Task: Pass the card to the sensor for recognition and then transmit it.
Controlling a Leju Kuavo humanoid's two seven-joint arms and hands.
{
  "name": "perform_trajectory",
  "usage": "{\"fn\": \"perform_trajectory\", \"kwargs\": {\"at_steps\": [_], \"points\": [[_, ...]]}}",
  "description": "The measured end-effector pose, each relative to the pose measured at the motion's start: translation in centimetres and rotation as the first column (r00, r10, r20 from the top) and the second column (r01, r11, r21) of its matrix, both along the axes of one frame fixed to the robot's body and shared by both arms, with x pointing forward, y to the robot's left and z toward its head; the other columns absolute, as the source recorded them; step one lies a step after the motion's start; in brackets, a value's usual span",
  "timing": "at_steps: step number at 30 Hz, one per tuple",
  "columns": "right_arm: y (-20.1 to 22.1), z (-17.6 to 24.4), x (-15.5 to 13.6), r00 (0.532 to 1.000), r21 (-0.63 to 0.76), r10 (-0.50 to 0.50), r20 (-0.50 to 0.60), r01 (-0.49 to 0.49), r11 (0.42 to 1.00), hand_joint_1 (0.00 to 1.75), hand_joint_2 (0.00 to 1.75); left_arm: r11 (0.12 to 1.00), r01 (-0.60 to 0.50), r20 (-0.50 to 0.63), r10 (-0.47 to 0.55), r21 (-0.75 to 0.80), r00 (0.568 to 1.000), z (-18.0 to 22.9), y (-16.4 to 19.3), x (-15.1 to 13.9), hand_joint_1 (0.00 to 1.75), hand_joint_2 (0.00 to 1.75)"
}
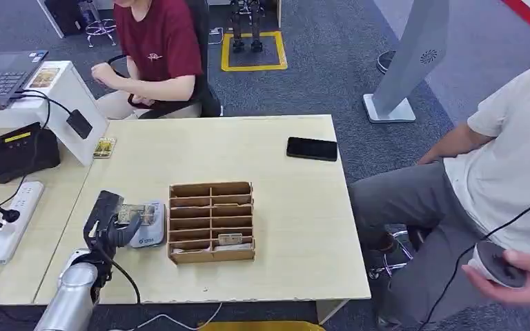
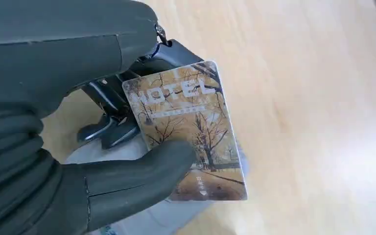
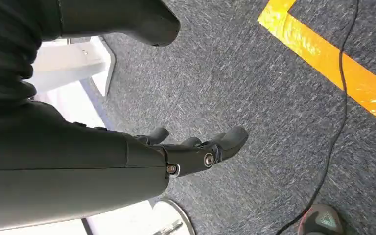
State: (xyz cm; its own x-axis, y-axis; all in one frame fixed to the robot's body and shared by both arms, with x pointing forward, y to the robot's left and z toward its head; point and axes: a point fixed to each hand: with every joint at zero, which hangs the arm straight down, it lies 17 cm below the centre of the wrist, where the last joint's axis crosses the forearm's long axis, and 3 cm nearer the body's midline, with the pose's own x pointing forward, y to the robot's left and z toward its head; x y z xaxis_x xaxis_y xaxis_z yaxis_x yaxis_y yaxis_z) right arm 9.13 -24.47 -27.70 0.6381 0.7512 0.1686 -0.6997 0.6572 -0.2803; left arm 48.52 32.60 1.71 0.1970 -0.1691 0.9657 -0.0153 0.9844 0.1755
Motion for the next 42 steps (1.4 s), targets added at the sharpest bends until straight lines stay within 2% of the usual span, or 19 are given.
{"fn": "perform_trajectory", "kwargs": {"at_steps": [5,10,12,15,19,22,24,26,27,29,31,35,42], "points": [[0.0,0.0,0.3,1.000,-0.007,0.010,0.000,-0.010,1.000,0.00,1.75,0.984,-0.113,0.185,0.138,-0.141,0.973,9.7,1.9,4.9,1.75,1.75],[0.0,0.1,0.7,1.000,-0.009,0.017,0.002,-0.017,1.000,0.00,1.75,0.964,-0.185,0.359,0.245,-0.193,0.901,18.6,3.5,8.0,1.75,1.75],[0.1,0.1,0.9,1.000,-0.007,0.021,0.003,-0.021,1.000,0.00,1.75,0.961,-0.217,0.447,0.273,-0.173,0.852,22.0,3.7,8.4,1.75,1.75],[0.1,0.2,1.1,1.000,-0.005,0.022,0.003,-0.022,1.000,0.00,1.75,0.962,-0.216,0.504,0.271,-0.165,0.820,24.9,3.1,8.8,1.75,1.75],[0.1,0.2,1.2,1.000,-0.005,0.023,0.005,-0.023,1.000,0.00,1.75,0.966,-0.203,0.527,0.257,-0.158,0.810,26.0,2.2,8.8,1.75,1.75],[0.3,0.2,1.1,0.999,-0.001,0.032,0.000,-0.032,0.999,0.00,1.75,0.963,-0.262,0.600,0.248,-0.065,0.761,27.5,2.2,8.3,1.75,1.75],[0.5,0.2,1.1,0.999,0.007,0.043,-0.005,-0.043,0.999,0.00,1.75,0.916,-0.375,0.695,0.177,0.143,0.697,29.7,1.7,7.6,1.75,1.75],[0.7,0.2,1.3,0.999,0.018,0.053,-0.005,-0.053,0.998,0.00,1.75,0.800,-0.476,0.763,0.036,0.365,0.646,31.8,0.1,6.9,1.75,1.75],[0.8,0.3,1.4,0.998,0.022,0.059,-0.005,-0.059,0.998,0.00,1.75,0.715,-0.526,0.777,-0.038,0.461,0.629,32.5,-0.5,6.6,1.75,1.75],[1.1,0.3,1.7,0.997,0.032,0.079,-0.002,-0.079,0.996,0.00,1.75,0.479,-0.613,0.767,-0.248,0.628,0.592,33.5,-3.4,5.9,1.75,1.75],[1.3,0.4,2.0,0.996,0.037,0.087,0.003,-0.087,0.995,0.00,1.75,0.342,-0.641,0.725,-0.372,0.687,0.579,33.5,-4.9,5.7,1.75,1.75],[1.4,0.5,2.4,0.994,0.038,0.106,0.010,-0.106,0.994,0.00,1.75,0.228,-0.653,0.671,-0.460,0.722,0.582,32.8,-5.6,5.7,1.75,1.75],[1.5,0.5,2.6,0.993,0.036,0.114,0.014,-0.115,0.993,0.00,1.75,0.189,-0.646,0.643,-0.483,0.740,0.595,32.1,-5.7,6.0,1.75,1.75]]}}
